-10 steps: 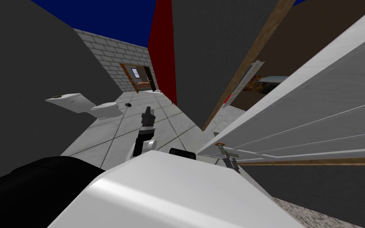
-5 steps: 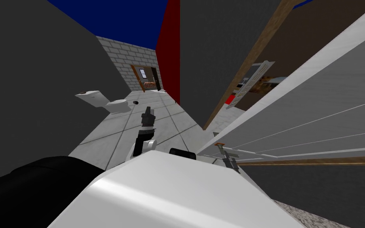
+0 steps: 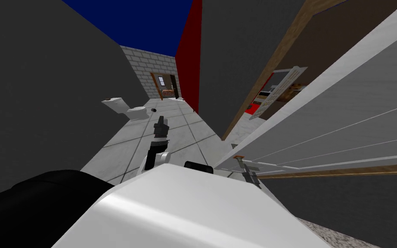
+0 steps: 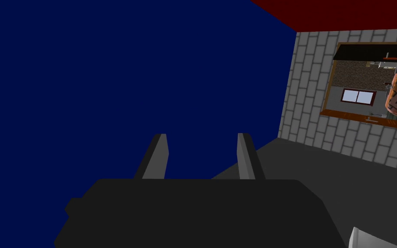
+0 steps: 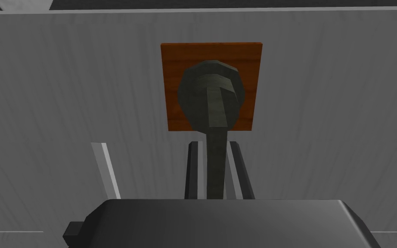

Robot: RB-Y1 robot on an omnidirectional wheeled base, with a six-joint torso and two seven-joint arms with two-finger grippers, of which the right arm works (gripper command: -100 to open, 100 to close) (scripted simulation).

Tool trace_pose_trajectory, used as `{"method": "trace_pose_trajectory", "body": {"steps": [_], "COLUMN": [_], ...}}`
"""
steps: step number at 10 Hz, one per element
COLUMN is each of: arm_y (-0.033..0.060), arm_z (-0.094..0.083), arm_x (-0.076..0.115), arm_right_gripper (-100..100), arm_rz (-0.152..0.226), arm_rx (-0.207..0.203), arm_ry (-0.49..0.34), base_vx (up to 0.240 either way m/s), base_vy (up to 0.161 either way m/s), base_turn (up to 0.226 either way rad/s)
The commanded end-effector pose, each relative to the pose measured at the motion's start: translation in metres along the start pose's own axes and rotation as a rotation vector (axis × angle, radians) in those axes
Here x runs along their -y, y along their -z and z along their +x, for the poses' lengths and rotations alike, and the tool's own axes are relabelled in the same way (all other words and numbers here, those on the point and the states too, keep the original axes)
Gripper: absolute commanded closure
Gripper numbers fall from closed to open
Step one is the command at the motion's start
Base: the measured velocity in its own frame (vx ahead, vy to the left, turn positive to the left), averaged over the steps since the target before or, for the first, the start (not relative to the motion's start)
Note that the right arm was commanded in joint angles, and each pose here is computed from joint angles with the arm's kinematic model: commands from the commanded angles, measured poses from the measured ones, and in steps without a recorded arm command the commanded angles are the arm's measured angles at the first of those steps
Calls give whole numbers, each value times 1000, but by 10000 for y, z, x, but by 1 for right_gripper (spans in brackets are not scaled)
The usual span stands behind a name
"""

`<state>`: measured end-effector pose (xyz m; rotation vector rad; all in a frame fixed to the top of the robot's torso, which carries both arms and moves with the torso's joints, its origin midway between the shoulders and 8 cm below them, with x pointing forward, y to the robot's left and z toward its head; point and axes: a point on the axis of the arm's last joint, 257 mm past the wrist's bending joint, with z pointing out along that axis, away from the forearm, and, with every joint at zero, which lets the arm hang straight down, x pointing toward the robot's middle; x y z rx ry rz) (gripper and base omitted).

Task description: Pull the door open

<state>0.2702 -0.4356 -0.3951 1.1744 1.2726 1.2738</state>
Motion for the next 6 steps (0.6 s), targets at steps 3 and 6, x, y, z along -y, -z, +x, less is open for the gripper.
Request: {"method": "trace_pose_trajectory", "body": {"steps": [3,6], "arm_y": [-158,-413], "arm_z": [98,264], "arm_x": [19,38], "arm_right_gripper": [100,100], "arm_rz": [0,0], "arm_rx": [-25,-68], "arm_ry": [-5,-10], "base_vx": [-133,-132], "base_vy": [-19,-18], "base_turn": [-22,-43]}}
